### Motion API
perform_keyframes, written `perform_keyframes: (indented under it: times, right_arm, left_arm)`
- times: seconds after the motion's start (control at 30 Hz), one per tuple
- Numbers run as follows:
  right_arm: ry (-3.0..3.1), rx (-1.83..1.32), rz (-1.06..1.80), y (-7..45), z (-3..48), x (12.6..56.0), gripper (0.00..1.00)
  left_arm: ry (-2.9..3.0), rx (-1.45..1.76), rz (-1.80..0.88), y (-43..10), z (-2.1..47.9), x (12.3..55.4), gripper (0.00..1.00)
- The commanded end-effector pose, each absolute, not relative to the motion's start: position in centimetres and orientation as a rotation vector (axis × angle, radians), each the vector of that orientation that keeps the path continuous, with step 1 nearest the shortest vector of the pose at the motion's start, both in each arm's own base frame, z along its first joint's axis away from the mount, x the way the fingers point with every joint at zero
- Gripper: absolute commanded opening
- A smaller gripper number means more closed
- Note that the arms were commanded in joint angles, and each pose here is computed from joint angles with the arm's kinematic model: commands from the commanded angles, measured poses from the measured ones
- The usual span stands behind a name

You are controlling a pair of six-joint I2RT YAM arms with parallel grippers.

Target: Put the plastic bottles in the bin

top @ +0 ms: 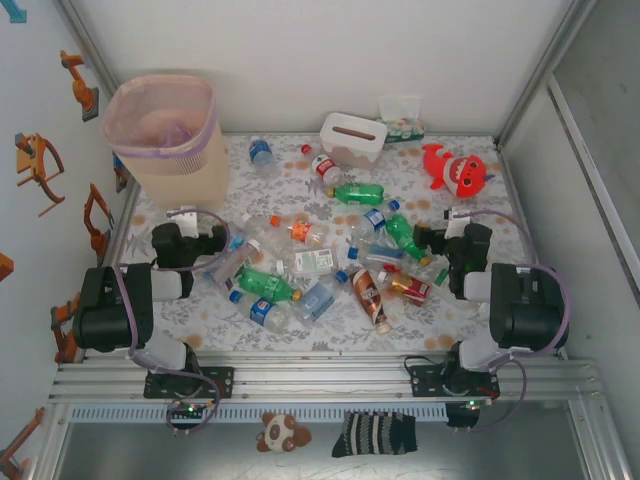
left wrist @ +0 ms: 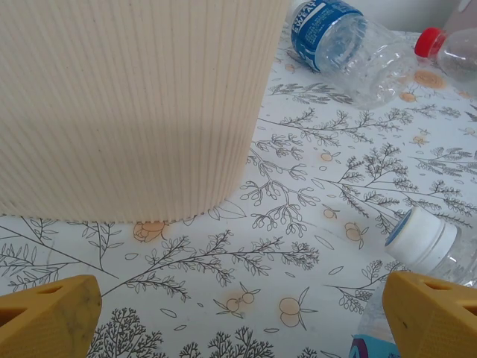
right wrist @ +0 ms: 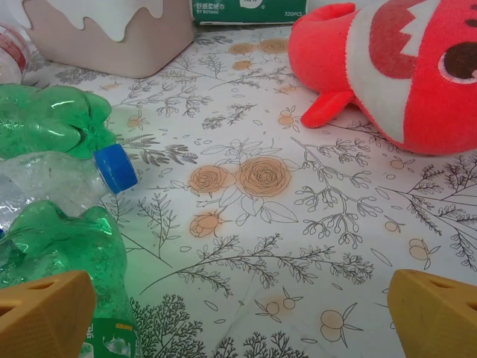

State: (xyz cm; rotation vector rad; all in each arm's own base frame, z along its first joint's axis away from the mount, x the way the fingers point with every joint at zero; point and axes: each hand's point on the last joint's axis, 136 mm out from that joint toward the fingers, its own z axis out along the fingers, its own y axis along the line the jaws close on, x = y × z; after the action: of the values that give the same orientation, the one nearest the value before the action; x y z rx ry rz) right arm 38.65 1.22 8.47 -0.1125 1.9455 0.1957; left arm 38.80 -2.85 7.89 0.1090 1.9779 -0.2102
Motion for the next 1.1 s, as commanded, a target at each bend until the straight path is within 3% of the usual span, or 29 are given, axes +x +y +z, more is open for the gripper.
perform_keyframes:
  times: [0.0,1.07]
  right_arm:
    - [1.913,-0.129,0.187,1.07,9.12,38.96,0.99]
    - [1.911,-0.129,0.186,1.08,9.16,38.98,0.99]
  left_arm:
    - [1.944,0.135,-0.209,-2.88,8.62,38.87,0.96]
    - [1.949,0.106,-0.207,-2.41,8.60,39.00,0.96]
